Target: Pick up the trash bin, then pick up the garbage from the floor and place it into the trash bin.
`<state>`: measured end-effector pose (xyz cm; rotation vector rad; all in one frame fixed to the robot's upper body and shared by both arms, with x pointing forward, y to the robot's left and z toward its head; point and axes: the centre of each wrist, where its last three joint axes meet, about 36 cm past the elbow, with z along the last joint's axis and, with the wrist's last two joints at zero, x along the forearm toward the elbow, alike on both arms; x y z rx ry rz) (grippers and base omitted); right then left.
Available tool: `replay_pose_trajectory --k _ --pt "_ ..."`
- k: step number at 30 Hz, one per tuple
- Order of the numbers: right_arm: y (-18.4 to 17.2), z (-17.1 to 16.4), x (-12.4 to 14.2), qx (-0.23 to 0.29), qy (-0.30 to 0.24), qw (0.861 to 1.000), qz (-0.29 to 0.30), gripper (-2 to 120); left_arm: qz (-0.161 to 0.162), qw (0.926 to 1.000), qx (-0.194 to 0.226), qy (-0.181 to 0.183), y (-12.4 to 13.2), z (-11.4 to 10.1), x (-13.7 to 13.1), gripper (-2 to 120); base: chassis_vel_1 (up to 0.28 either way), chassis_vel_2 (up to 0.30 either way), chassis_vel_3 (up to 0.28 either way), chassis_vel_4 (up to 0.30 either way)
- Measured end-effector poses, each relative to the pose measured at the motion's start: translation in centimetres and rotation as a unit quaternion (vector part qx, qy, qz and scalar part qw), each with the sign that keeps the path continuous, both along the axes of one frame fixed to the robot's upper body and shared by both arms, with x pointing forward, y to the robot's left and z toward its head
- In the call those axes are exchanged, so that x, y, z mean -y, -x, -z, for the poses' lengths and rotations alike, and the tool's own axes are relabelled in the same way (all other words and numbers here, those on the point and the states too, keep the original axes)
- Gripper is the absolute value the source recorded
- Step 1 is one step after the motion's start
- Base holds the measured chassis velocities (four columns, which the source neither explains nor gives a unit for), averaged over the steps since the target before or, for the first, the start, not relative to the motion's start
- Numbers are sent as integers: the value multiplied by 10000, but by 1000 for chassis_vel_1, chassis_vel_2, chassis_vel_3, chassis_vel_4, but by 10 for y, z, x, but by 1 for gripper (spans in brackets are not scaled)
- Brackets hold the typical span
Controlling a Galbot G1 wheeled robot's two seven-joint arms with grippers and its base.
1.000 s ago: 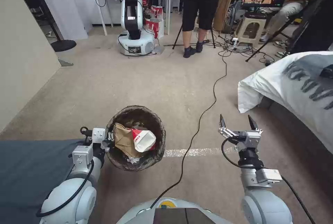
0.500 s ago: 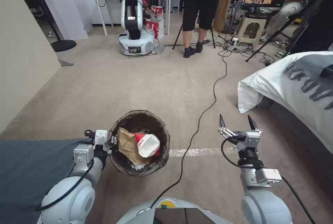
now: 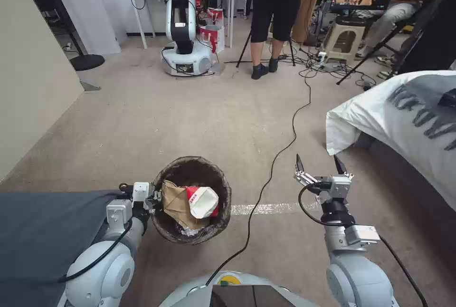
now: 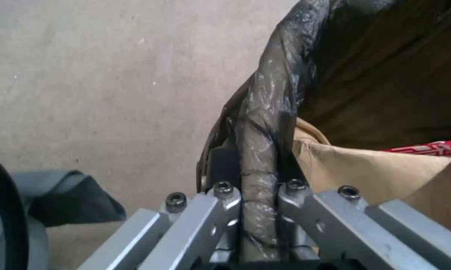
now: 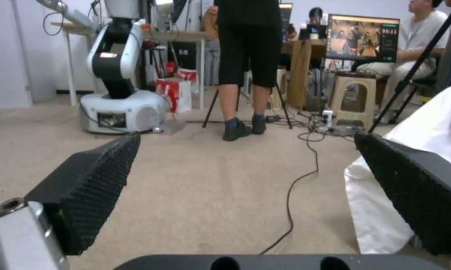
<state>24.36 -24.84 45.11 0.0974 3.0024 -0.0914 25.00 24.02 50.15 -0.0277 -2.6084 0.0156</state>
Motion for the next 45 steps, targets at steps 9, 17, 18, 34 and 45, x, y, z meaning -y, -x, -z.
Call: replay_pose_trajectory --k 9,17,18,34,45 --pt "-4 -4 2 -24 -52 10000 23 100 -25 9996 -264 -90 1 13 -4 2 0 0 0 0" --pt "-5 -5 2 -19 -74 10000 47 100 -64 9990 -422 -117 -1 25 -6 2 0 0 0 0" --pt "-5 -5 2 -18 -76 10000 51 100 -74 9989 -452 -132 -2 28 -6 2 0 0 0 0" --pt "-4 -4 3 -22 -87 9999 72 100 -155 9976 -662 -162 -6 47 -6 2 0 0 0 0" --pt "-3 -3 3 -30 -91 9999 78 100 -179 9968 -769 -106 -12 59 -6 2 0 0 0 0"
